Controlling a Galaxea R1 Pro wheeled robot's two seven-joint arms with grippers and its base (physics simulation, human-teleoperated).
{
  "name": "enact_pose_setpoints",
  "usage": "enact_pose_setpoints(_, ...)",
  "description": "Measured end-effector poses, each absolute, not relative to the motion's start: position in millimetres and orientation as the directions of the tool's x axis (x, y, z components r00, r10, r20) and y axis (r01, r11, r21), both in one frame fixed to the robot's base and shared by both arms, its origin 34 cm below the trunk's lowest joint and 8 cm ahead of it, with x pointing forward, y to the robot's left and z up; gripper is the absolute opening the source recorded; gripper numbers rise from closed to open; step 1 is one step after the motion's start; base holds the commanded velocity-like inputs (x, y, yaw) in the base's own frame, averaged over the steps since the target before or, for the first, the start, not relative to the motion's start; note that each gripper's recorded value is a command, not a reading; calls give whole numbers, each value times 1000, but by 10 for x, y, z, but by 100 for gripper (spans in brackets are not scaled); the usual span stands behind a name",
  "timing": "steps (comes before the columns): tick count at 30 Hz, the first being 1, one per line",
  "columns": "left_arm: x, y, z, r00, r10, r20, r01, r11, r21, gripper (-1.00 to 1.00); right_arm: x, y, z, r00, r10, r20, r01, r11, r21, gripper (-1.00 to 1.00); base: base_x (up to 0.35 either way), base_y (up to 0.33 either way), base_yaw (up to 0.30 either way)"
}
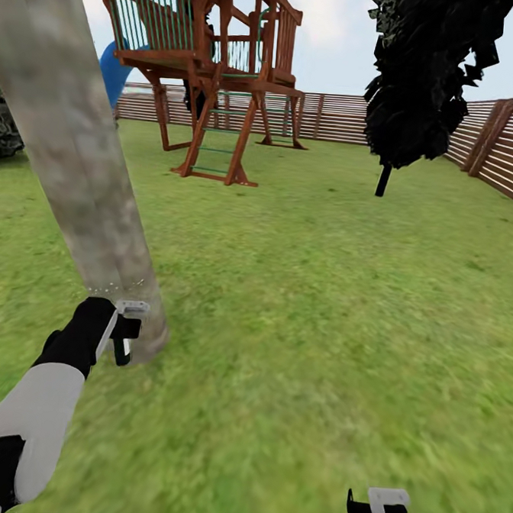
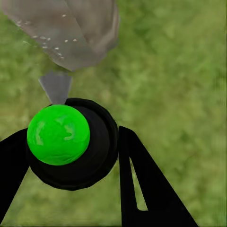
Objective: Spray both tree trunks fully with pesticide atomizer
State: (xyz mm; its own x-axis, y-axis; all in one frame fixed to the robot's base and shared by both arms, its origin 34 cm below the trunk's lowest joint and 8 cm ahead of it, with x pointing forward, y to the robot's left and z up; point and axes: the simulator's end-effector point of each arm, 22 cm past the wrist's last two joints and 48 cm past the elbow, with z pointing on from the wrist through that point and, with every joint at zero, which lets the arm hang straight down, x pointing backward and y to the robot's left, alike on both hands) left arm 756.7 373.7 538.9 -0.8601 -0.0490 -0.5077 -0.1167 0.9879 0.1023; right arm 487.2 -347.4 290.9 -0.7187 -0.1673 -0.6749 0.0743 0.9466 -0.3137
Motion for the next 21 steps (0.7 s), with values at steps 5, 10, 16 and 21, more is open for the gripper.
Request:
enact_pose_setpoints(5, 7512, 4026, 5395, -858, -56, -510, -142, 981, 130, -100, 4872, -3471, 2909, -718, -167, -675, 74, 947, -313, 100, 121, -275, 277)
enact_pose_setpoints(10, 7515, 3926, 5359, -861, -55, -505, -134, 984, 121, -100, 4873, -3471, 2909, -718, -167, -675, 74, 947, -313, 100, 143, -267, 140)
enact_pose_setpoints(16, 7282, 3891, 5057, -885, -52, -463, -121, 985, 120, -100, 4872, -3472, 2909, -718, -167, -675, 74, 947, -313, 100, 160, -255, 36)
enact_pose_setpoints(21, 7297, 3694, 5027, -886, -36, -462, -98, 989, 112, -100, 4873, -3471, 2909, -718, -167, -675, 74, 947, -313, 100, 161, -255, 258)
